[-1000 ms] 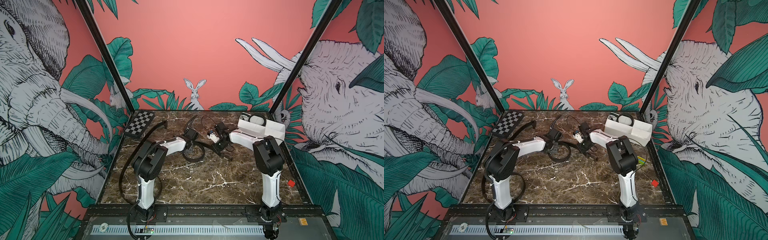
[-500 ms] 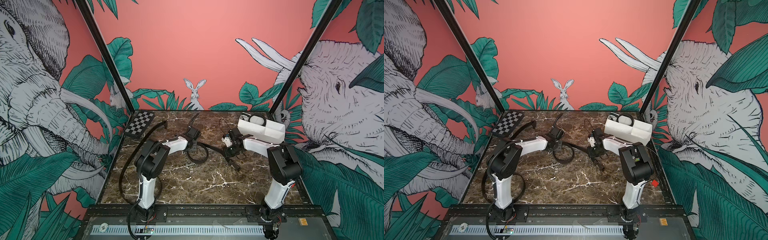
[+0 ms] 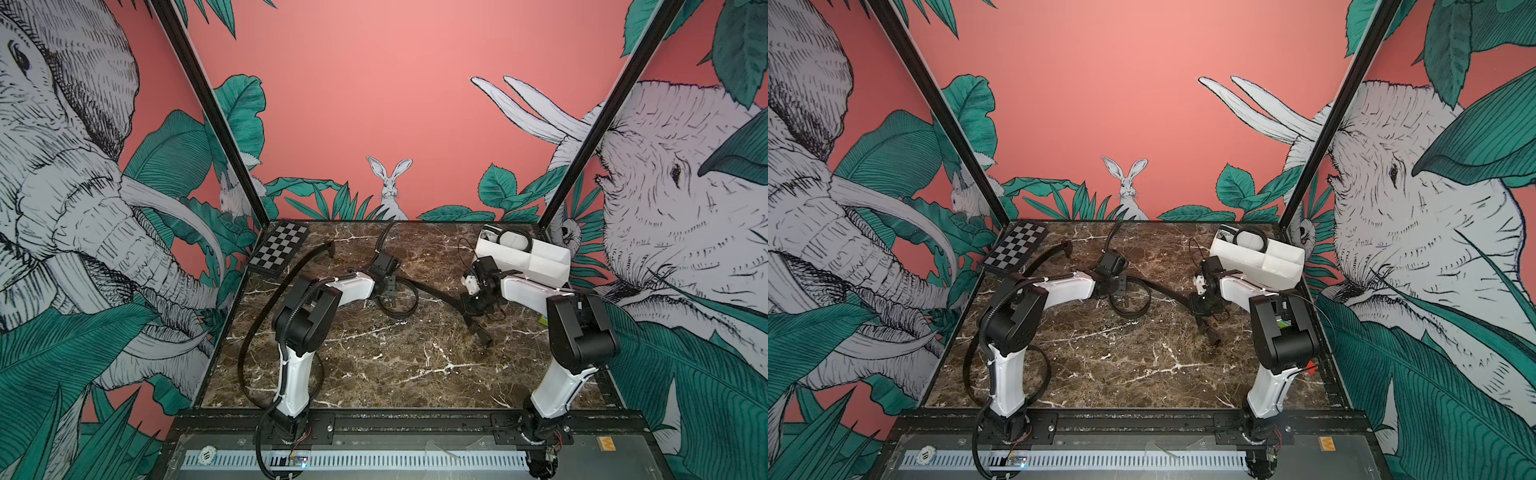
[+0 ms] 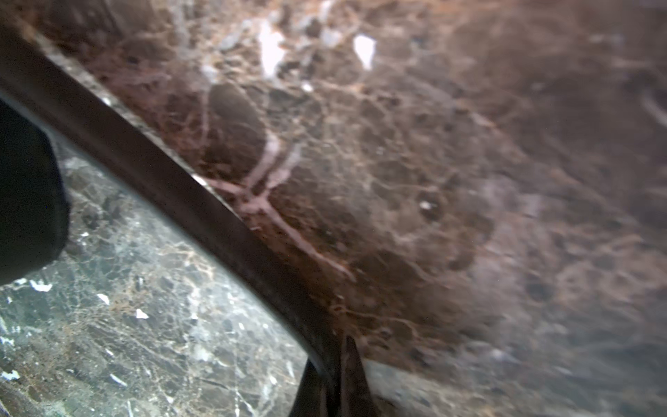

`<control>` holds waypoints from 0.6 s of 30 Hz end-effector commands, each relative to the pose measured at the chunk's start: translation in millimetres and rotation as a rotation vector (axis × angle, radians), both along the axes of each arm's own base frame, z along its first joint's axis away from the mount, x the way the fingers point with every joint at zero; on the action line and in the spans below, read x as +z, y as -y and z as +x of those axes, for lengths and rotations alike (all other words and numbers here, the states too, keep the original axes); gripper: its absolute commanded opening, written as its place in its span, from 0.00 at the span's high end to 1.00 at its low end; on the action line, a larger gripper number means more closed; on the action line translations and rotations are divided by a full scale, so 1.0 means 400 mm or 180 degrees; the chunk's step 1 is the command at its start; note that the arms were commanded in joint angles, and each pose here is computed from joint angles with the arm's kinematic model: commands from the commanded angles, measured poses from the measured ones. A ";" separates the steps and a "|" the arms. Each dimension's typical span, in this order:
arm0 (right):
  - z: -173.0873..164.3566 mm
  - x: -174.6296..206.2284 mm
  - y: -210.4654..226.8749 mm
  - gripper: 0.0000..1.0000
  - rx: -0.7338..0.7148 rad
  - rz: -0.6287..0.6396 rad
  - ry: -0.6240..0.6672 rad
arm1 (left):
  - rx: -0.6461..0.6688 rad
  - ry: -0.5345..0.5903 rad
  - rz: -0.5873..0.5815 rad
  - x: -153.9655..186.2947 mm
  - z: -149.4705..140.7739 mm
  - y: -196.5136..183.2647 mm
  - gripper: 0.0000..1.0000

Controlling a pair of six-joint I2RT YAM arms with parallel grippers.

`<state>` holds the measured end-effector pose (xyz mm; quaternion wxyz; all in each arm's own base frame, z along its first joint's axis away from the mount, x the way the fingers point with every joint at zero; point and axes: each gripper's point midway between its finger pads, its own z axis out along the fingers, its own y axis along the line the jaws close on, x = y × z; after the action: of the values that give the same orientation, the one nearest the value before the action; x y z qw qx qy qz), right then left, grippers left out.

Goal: Place the belts into the storage roll
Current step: Roll the belt at the center of the board.

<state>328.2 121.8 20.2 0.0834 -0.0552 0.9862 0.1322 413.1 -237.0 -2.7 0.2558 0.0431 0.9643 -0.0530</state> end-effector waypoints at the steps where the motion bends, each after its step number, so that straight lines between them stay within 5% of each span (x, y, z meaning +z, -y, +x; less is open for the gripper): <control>1: -0.078 -0.027 0.092 1.00 -0.0189 -0.0413 -0.0381 | 0.0246 -0.2799 0.1170 -0.375 -0.544 -0.313 0.66; 4: -0.107 -0.024 0.044 1.00 -0.0121 -0.0195 -0.0465 | 0.0235 -0.2704 0.1105 -0.361 -0.522 -0.294 0.79; 12: -0.225 -0.012 -0.129 1.00 -0.0115 0.0054 -0.0319 | 0.0154 -0.2590 0.1055 -0.332 -0.466 -0.248 0.82; 18: -0.256 0.050 -0.343 0.63 0.0231 0.0718 -0.0161 | 0.0093 -0.2603 0.1045 -0.347 -0.466 -0.236 0.85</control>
<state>224.2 236.5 28.0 0.0617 -0.1034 0.9714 0.2048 422.0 -243.8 -1.2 0.2454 0.0448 0.9658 -0.0710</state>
